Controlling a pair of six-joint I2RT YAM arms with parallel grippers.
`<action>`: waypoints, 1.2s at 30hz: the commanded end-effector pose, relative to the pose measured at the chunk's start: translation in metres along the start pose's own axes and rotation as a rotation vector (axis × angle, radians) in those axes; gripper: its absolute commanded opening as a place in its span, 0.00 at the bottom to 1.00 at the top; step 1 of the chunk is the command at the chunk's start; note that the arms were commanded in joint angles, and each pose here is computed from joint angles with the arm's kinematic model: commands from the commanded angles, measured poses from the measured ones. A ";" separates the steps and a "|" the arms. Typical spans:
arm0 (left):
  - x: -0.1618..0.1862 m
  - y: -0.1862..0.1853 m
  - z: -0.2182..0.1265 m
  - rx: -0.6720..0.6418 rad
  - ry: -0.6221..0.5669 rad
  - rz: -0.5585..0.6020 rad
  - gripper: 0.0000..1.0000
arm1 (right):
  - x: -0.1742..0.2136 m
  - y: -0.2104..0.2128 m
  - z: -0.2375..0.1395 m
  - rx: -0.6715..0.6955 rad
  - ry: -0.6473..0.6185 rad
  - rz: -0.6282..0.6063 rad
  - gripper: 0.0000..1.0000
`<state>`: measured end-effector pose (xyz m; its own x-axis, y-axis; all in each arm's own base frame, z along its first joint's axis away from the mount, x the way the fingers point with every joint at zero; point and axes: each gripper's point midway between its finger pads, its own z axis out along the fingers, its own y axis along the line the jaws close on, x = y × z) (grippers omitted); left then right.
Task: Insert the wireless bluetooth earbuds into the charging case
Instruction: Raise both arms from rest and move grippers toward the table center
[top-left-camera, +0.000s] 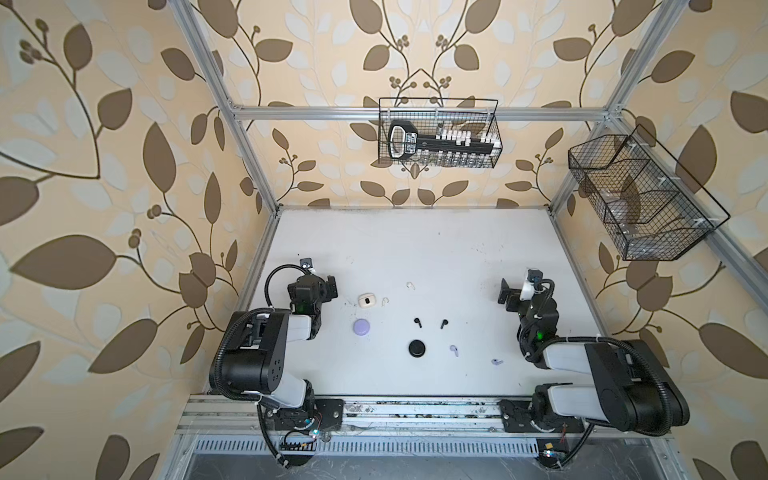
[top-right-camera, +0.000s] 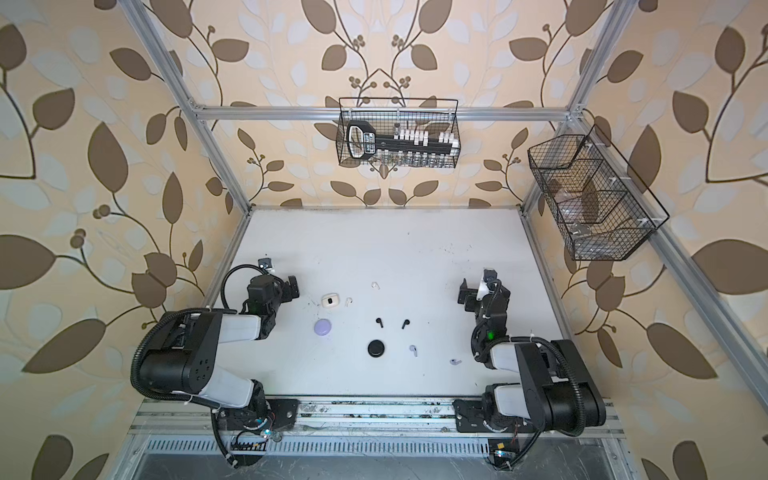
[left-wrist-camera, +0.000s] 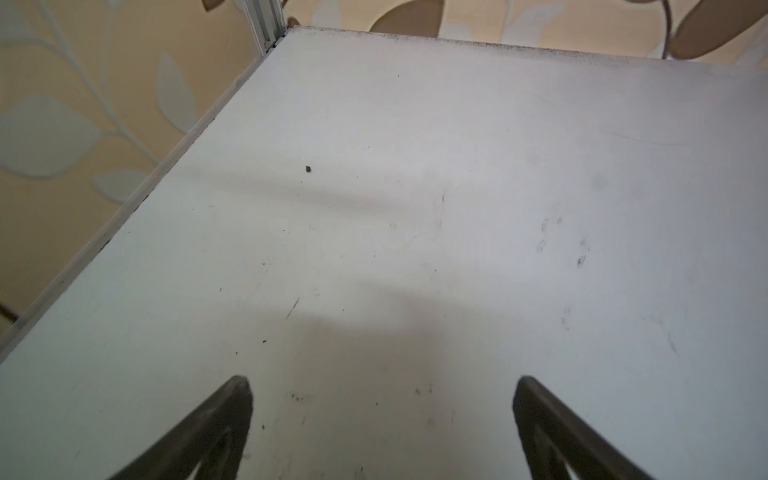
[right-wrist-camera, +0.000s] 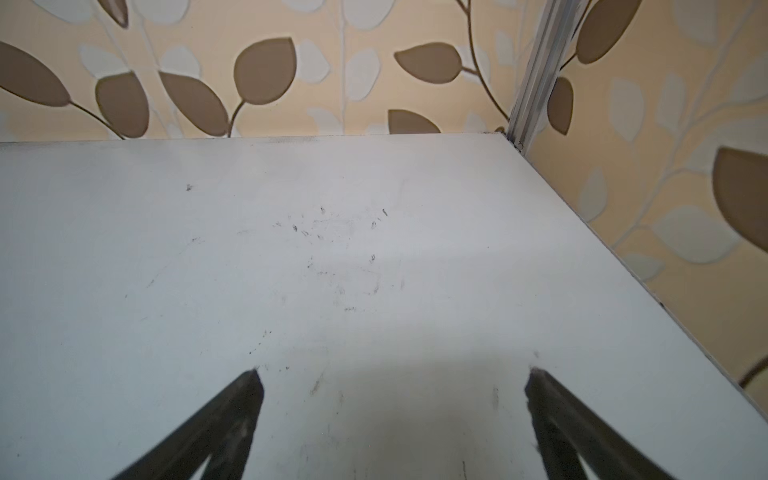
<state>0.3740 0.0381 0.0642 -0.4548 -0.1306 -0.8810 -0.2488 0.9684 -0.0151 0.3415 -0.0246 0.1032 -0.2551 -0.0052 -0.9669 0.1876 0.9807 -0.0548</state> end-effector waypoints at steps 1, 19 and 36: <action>-0.014 -0.005 -0.002 0.026 -0.050 0.005 0.99 | -0.017 0.002 0.002 -0.007 -0.057 0.006 1.00; -0.016 -0.004 -0.003 0.021 -0.050 -0.001 0.99 | -0.018 0.002 0.002 -0.008 -0.058 0.007 1.00; -0.048 -0.001 -0.043 0.032 -0.083 -0.046 0.99 | -0.054 -0.024 -0.022 0.138 -0.112 0.058 1.00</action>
<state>0.3616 0.0357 0.1118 -0.3941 -0.1396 -0.9084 -0.2384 0.9701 -0.0456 0.3333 -0.0331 0.1528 -0.1423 0.0087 -0.9898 0.2620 0.9646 -0.0292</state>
